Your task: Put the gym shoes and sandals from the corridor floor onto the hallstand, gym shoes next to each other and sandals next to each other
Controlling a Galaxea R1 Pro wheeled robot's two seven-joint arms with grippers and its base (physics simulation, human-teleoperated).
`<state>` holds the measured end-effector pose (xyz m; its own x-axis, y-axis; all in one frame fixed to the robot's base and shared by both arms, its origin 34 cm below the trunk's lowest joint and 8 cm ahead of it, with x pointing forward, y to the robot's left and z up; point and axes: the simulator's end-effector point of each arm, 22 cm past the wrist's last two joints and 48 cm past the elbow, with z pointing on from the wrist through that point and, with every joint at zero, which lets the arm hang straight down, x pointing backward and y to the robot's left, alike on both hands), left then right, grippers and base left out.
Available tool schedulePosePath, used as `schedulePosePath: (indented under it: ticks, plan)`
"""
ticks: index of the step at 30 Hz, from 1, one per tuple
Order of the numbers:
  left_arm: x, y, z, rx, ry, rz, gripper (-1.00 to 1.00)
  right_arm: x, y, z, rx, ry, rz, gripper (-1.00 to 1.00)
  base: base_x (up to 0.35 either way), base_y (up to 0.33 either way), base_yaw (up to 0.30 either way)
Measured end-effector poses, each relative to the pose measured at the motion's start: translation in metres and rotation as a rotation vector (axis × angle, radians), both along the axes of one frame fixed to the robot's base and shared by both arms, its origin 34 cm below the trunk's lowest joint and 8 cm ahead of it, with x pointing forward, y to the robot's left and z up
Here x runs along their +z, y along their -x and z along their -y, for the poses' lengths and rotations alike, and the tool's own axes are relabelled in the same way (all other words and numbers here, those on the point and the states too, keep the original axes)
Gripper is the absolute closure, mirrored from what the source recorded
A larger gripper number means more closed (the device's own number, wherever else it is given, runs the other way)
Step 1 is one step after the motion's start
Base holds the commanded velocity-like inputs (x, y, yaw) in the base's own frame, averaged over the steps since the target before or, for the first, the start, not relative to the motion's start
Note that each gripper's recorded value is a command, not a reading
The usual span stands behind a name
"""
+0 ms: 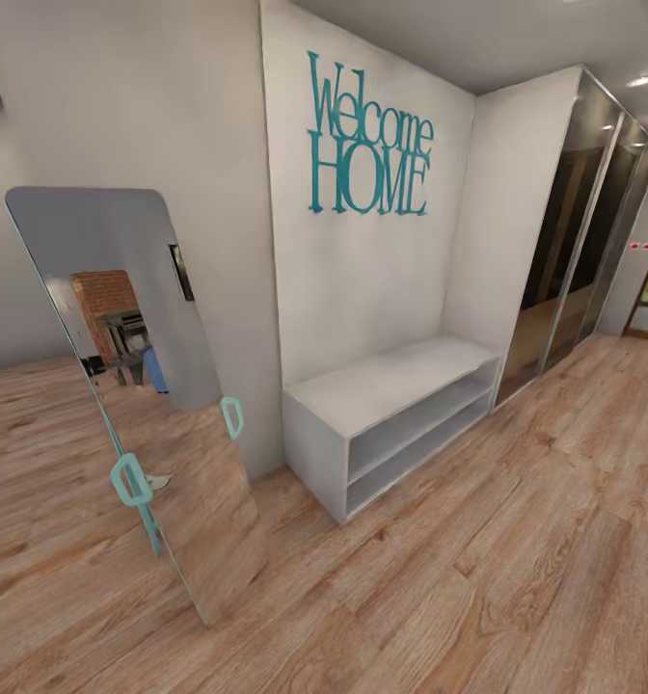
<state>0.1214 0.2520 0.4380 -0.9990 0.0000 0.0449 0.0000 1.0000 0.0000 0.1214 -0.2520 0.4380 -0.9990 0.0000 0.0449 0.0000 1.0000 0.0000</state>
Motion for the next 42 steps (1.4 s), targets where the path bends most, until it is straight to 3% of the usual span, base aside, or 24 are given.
schedulePosePath:
  ticks: [7, 42]
  plan:
    - [0.0, -0.006, 0.002, -0.003, 0.002, 0.011, -1.0, 0.0, -0.022, -0.031, -0.001, -0.038, 0.045, -1.0, 0.0, 0.0, 0.0]
    - [0.0, -0.005, 0.001, -0.009, 0.0, 0.013, -1.0, 0.0, -0.026, -0.036, 0.006, -0.044, 0.055, -1.0, 0.0, 0.0, 0.0]
